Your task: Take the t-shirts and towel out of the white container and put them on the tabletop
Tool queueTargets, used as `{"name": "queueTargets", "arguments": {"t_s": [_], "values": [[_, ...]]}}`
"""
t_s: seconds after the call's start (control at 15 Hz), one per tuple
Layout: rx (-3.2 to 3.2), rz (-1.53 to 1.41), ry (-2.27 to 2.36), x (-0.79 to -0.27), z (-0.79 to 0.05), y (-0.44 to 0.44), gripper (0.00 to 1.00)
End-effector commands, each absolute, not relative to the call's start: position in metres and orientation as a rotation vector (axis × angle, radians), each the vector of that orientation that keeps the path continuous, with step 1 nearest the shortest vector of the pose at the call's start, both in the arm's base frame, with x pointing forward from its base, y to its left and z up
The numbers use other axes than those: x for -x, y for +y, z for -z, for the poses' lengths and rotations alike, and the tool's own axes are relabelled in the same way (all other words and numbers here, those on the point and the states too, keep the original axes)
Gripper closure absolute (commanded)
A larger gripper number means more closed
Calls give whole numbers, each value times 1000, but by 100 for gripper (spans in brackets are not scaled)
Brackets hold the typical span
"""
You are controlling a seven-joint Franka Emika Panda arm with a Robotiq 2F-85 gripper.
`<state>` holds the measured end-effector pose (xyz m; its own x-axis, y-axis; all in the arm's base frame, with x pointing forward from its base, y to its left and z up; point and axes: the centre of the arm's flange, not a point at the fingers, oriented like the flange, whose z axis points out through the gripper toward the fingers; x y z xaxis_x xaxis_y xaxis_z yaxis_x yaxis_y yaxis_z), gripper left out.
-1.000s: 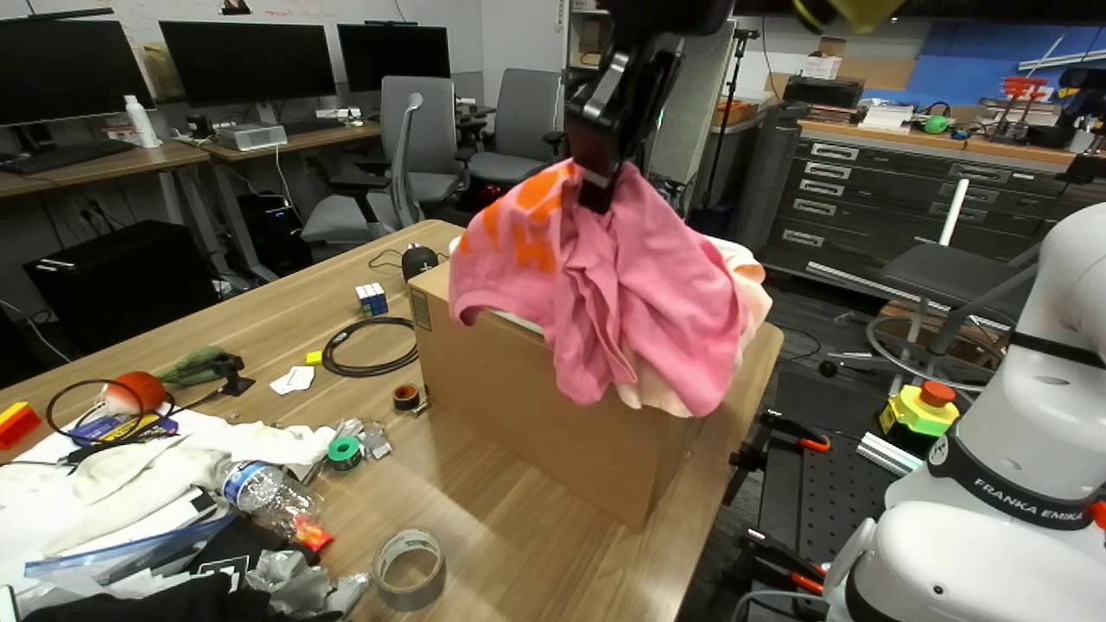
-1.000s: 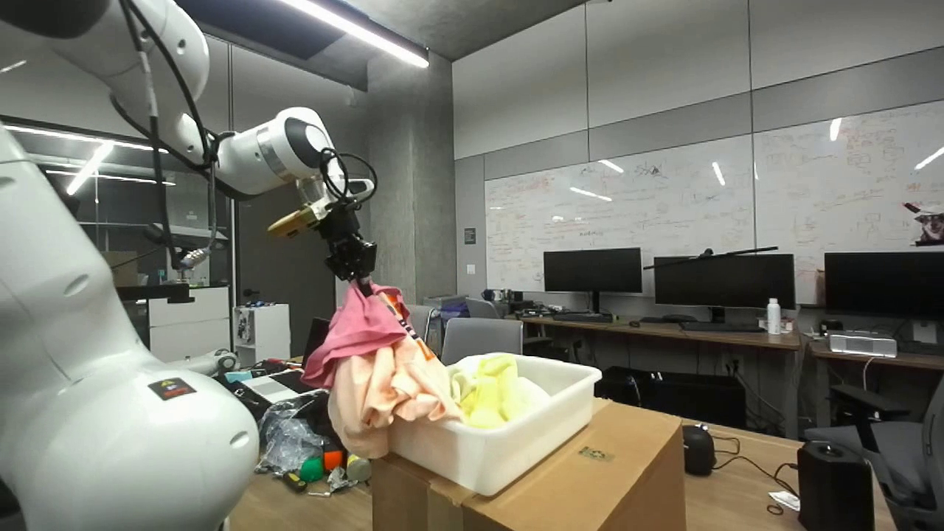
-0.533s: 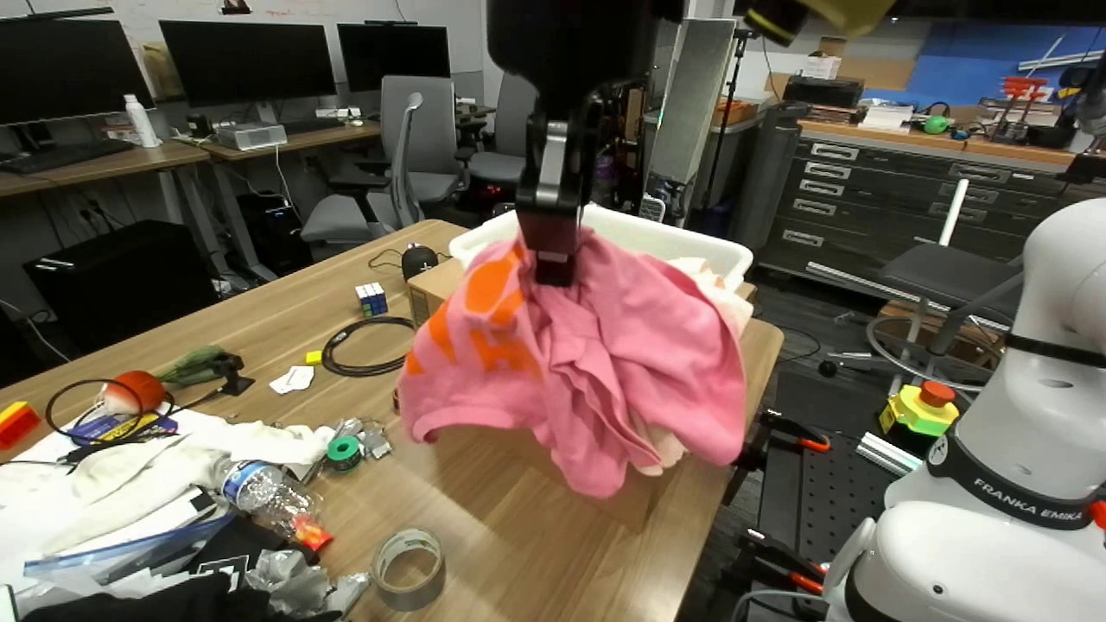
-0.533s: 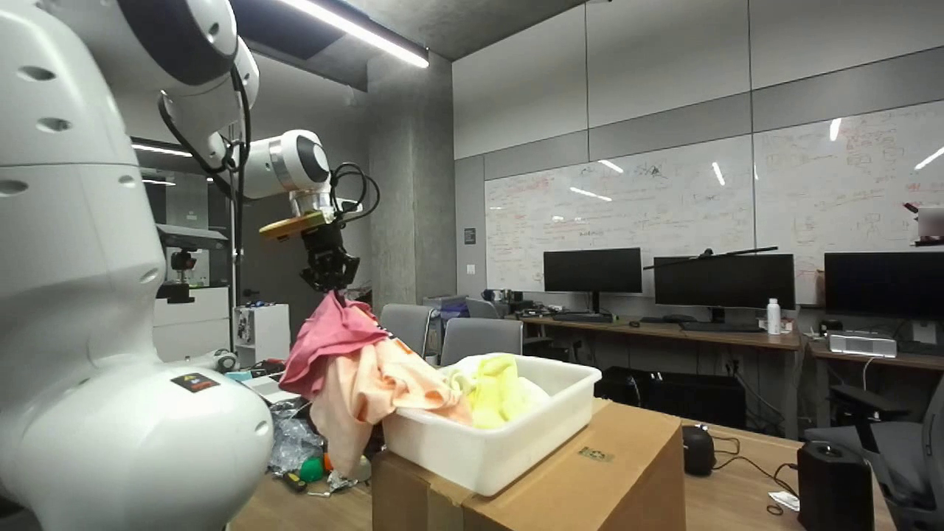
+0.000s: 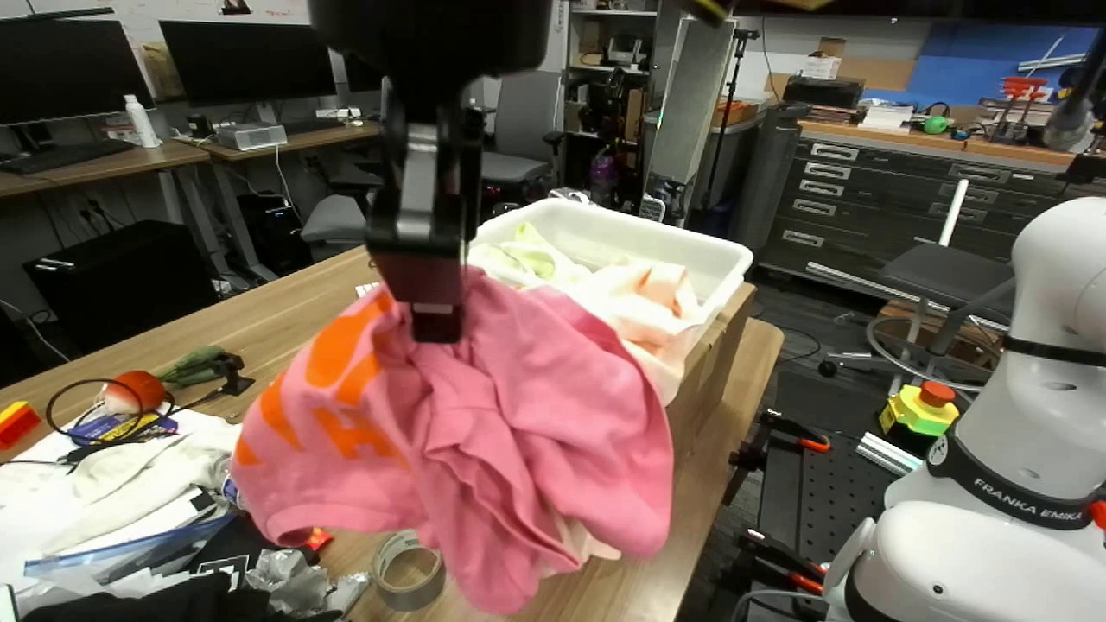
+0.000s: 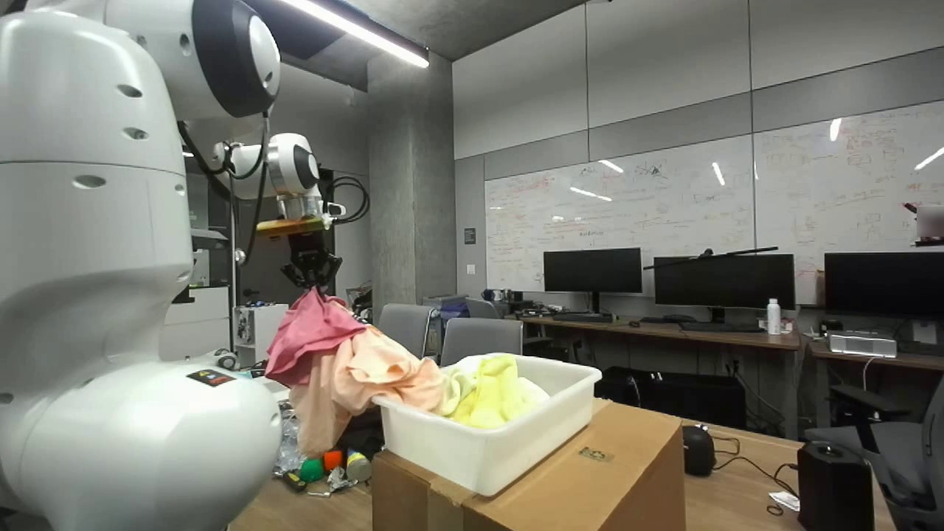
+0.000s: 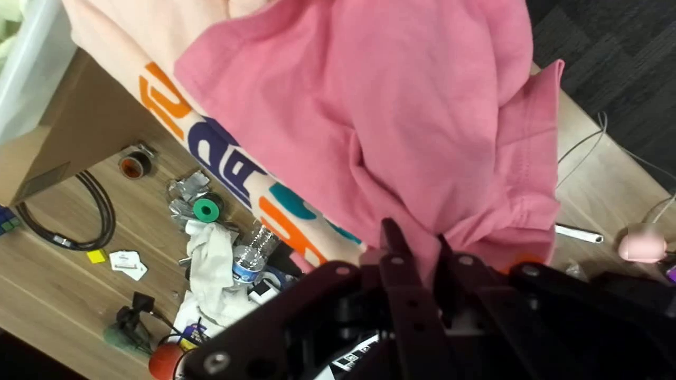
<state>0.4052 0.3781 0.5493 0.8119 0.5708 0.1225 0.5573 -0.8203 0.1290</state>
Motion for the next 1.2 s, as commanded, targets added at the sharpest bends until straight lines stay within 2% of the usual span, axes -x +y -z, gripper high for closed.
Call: {"name": "queueTargets", "arguments": {"t_s": [0.0,0.8,0.87,0.93,1.07,1.13], "values": [[-2979,-273,927,-435,-559,386,97],[-3414,-324,563,-484,-560,392,97],[-3395,-339,567,-485,-559,391,85],[-3382,-347,561,-486,-557,391,64],[-3341,-352,572,-485,-554,389,59],[-3318,-355,570,-485,-553,387,53]]}}
